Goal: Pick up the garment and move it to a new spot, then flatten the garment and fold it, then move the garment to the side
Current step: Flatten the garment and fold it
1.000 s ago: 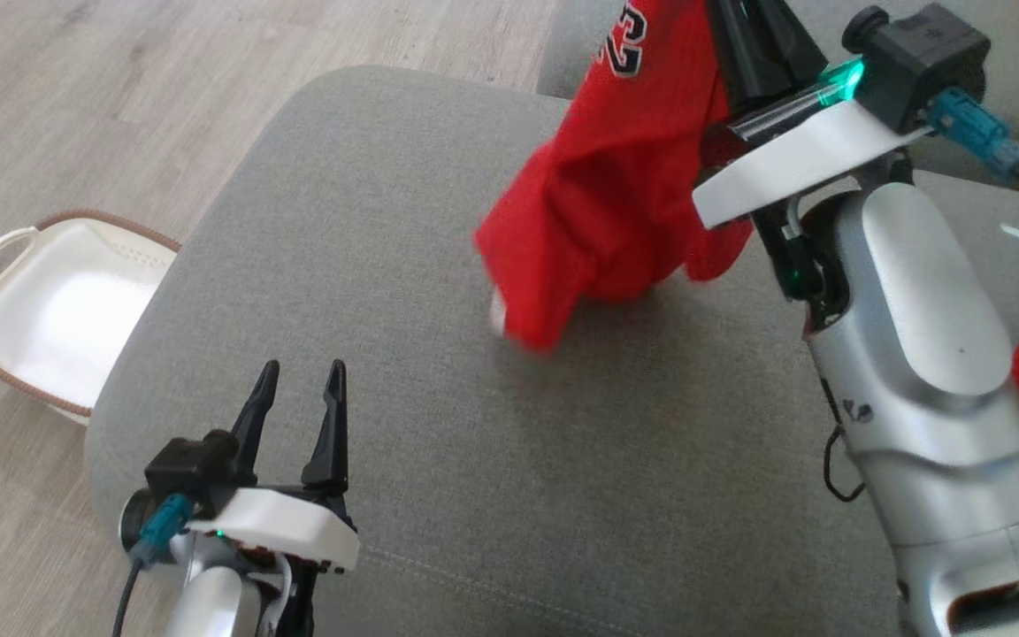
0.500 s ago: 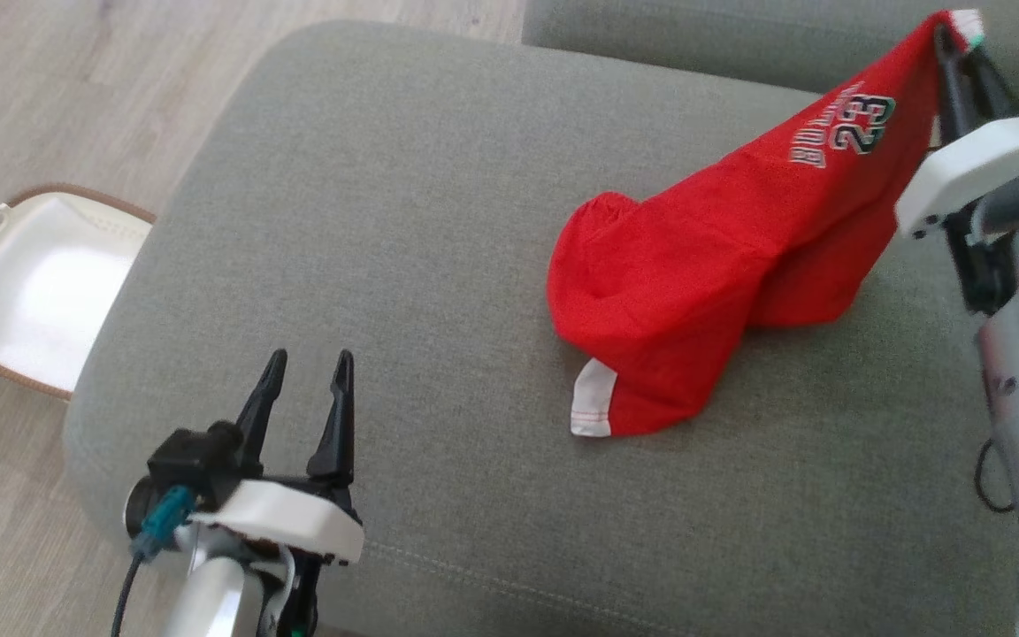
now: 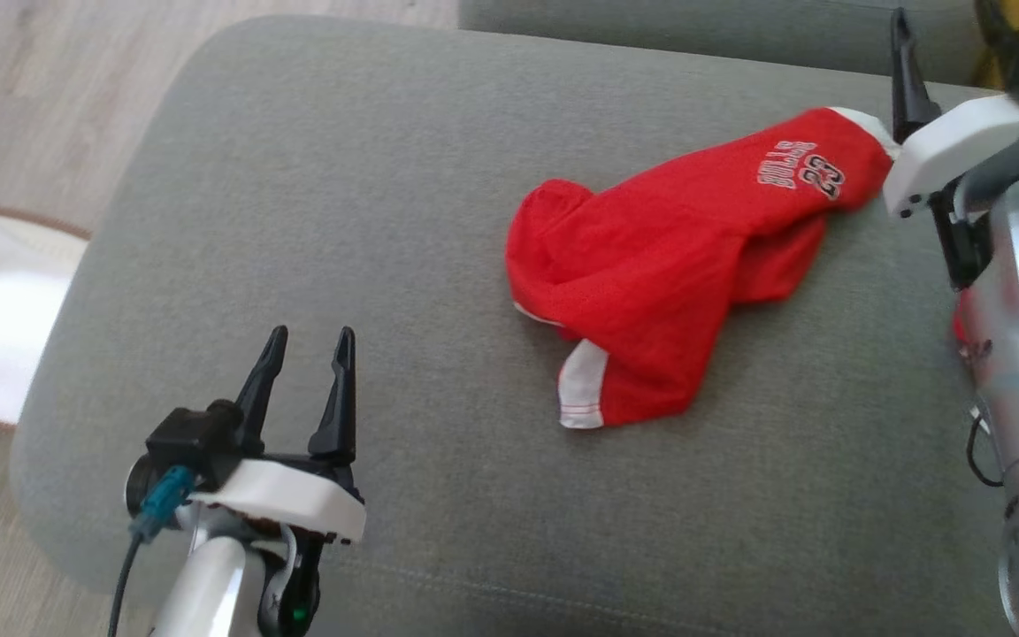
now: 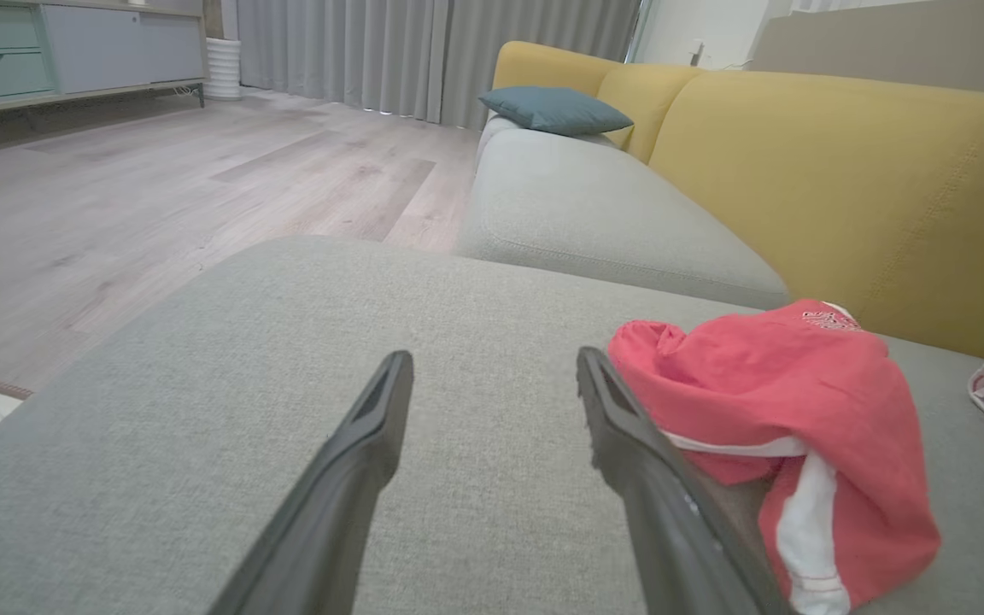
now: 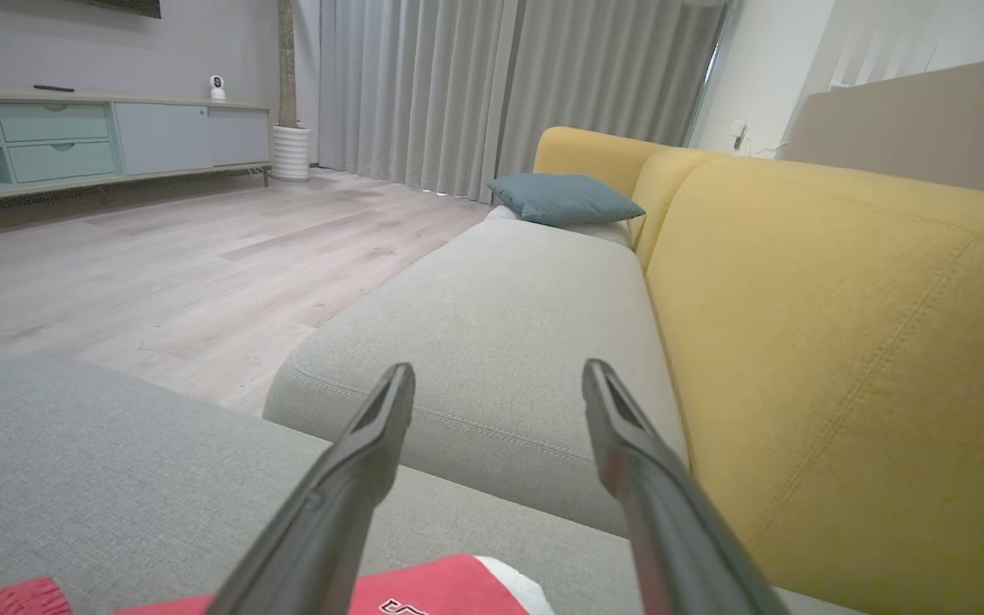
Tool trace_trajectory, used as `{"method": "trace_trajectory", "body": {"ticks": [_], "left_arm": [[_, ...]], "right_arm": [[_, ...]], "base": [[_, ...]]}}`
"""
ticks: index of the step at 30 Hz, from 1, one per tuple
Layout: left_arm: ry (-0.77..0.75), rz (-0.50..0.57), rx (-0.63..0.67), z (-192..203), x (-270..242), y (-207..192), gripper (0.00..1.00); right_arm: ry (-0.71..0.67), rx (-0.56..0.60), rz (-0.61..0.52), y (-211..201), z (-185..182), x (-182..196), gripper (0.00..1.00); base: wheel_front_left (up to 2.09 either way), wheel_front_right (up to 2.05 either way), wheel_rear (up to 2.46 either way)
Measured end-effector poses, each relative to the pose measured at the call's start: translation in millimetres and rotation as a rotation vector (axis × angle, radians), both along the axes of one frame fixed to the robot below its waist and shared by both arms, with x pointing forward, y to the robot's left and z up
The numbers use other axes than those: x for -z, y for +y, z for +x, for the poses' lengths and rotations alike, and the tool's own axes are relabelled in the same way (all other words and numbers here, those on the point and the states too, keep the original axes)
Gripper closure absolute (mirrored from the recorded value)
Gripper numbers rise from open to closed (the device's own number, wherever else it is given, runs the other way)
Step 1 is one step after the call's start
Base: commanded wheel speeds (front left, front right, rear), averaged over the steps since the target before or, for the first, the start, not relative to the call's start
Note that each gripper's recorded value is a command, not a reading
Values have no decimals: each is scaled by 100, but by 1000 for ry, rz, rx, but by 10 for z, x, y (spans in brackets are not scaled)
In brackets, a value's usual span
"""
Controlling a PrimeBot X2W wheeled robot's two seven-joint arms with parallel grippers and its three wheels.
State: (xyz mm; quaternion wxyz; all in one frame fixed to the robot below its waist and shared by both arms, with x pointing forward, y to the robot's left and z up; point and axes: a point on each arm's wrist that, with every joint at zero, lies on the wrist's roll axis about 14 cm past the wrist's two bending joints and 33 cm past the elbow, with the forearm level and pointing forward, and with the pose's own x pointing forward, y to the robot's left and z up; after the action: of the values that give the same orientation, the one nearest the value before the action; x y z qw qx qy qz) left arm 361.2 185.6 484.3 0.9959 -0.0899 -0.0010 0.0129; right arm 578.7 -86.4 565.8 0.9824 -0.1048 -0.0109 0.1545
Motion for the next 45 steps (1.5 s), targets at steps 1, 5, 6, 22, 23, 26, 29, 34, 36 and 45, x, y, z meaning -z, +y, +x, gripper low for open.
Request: {"method": "trace_trajectory", "body": {"ticks": [1,5,6,22,23,26,29,34,36,45], "left_arm": [[-3,-1,7,15,-9,-21,0],[-35,-2,27,76,-107,-89,0],[-44,-2,29,80,-139,-96,0],[-137,-15,64,64,-430,-242,0],[-138,-15,67,69,-431,-249,0],[-139,-16,74,83,-435,-274,0],[-140,-17,79,93,-438,-291,0],[-135,-17,73,90,-422,-271,0],[-130,-16,65,82,-405,-245,0],[-93,-20,8,-3,-288,-65,0]], "right_arm": [[-8,4,-3,-32,-13,-19,0],[-50,26,13,-171,-94,-154,0],[-68,26,19,-184,-123,-212,0],[-113,79,222,-384,-1240,82,0],[-106,89,230,-420,-1302,115,0],[-73,103,265,-471,-1494,242,0],[-31,104,290,-459,-1653,372,0],[-6,45,303,-255,-1738,387,0],[6,-51,301,65,-1784,349,0],[278,-374,204,1158,-2157,836,0]], "base": [[0,0,0],[0,0,0],[0,0,0],[0,0,0],[0,0,0],[0,0,0],[0,0,0],[0,0,0],[0,0,0],[0,0,0]]}}
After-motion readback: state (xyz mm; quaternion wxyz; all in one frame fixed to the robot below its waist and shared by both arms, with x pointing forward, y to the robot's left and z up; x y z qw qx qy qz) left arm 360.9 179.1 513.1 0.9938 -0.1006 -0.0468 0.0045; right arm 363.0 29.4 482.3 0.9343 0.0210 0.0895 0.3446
